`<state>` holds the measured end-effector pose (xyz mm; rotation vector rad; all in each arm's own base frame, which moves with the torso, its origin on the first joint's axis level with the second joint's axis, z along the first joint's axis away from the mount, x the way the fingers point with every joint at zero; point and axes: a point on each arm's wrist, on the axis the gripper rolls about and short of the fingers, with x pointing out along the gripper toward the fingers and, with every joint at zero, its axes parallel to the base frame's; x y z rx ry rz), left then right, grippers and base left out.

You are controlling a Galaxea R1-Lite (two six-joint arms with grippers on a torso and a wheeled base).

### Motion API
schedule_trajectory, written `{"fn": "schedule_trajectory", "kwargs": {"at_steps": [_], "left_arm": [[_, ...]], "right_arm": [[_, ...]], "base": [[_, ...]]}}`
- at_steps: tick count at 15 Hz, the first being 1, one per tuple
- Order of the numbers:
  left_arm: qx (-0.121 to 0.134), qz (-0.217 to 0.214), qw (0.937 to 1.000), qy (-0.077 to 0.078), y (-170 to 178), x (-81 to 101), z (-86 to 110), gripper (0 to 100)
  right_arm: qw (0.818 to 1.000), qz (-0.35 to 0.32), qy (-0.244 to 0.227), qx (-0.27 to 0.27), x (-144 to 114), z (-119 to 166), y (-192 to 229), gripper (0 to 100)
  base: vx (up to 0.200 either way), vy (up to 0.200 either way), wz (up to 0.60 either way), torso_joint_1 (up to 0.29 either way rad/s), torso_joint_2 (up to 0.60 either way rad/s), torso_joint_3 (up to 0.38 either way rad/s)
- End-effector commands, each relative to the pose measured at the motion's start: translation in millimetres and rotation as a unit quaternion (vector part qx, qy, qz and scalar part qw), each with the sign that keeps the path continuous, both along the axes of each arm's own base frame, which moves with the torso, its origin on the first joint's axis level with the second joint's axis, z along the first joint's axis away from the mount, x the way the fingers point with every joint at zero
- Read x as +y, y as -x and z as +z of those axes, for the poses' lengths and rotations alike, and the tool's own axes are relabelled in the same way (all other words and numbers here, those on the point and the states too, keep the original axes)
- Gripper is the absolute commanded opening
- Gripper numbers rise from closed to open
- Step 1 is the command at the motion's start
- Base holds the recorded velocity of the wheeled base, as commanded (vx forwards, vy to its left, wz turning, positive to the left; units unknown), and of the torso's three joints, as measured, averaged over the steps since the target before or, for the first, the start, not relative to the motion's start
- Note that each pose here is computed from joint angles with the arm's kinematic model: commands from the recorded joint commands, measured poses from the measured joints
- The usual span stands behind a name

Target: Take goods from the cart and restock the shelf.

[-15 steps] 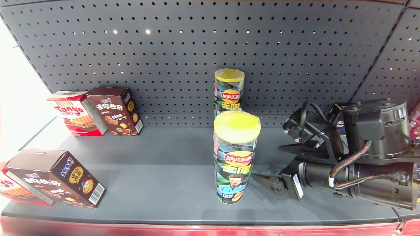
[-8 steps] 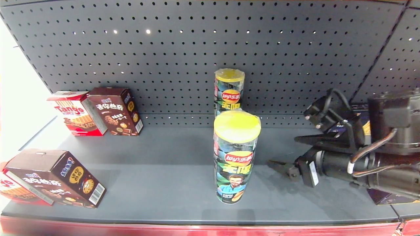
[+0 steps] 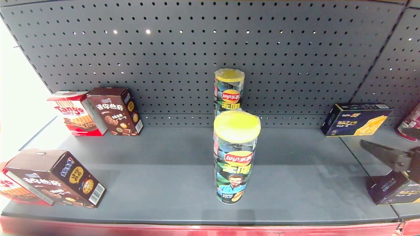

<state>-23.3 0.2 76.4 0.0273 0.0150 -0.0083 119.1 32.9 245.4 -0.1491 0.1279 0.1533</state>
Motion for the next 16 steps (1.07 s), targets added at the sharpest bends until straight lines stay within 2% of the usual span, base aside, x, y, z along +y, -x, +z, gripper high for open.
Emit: {"fn": "schedule_trajectory", "kwargs": {"at_steps": [1,4,7,9,10,12,14,16], "left_arm": [[0.002,-0.001,1.0,0.0,0,0.0,0.1,100],[0.006,-0.001,1.0,0.0,-1,0.1,0.2,100],[0.007,-0.001,1.0,-0.001,-1,0.0,-0.2,100],[0.005,-0.001,1.0,-0.001,-1,0.0,0.1,100],[0.004,-0.001,1.0,-0.001,-1,-0.1,0.0,100],[0.003,0.002,1.0,0.0,-1,-0.1,-0.3,100],[0.002,-0.001,1.0,0.0,-1,0.0,0.2,100],[0.002,-0.001,1.0,0.0,-1,0.0,0.2,100]], "right_arm": [[0.988,-0.114,-0.022,-0.106,-34,-30,90,100],[0.983,-0.121,-0.025,-0.139,-37,-60,123,100],[0.991,-0.083,-0.027,-0.098,-38,-120,150,100],[0.991,-0.086,-0.044,-0.097,-38,-129,144,100],[0.992,-0.088,-0.061,-0.07,-37,-158,134,100],[0.993,-0.085,-0.067,-0.053,-37,-161,134,100],[0.997,-0.05,-0.065,-0.014,-35,-169,135,100],[0.996,-0.048,-0.067,-0.013,-35,-168,135,100]], "base": [[0.0,0.0,0.0,0.0,0.0,0.0],[0.0,0.0,0.0,0.0,0.0,0.0],[0.0,0.0,0.0,0.0,0.0,0.0],[0.0,0.0,0.0,0.0,0.0,0.0],[0.0,0.0,0.0,0.0,0.0,0.0],[0.0,0.0,0.0,0.0,0.0,0.0],[0.0,0.0,0.0,0.0,0.0,0.0],[0.0,0.0,0.0,0.0,0.0,0.0]]}}
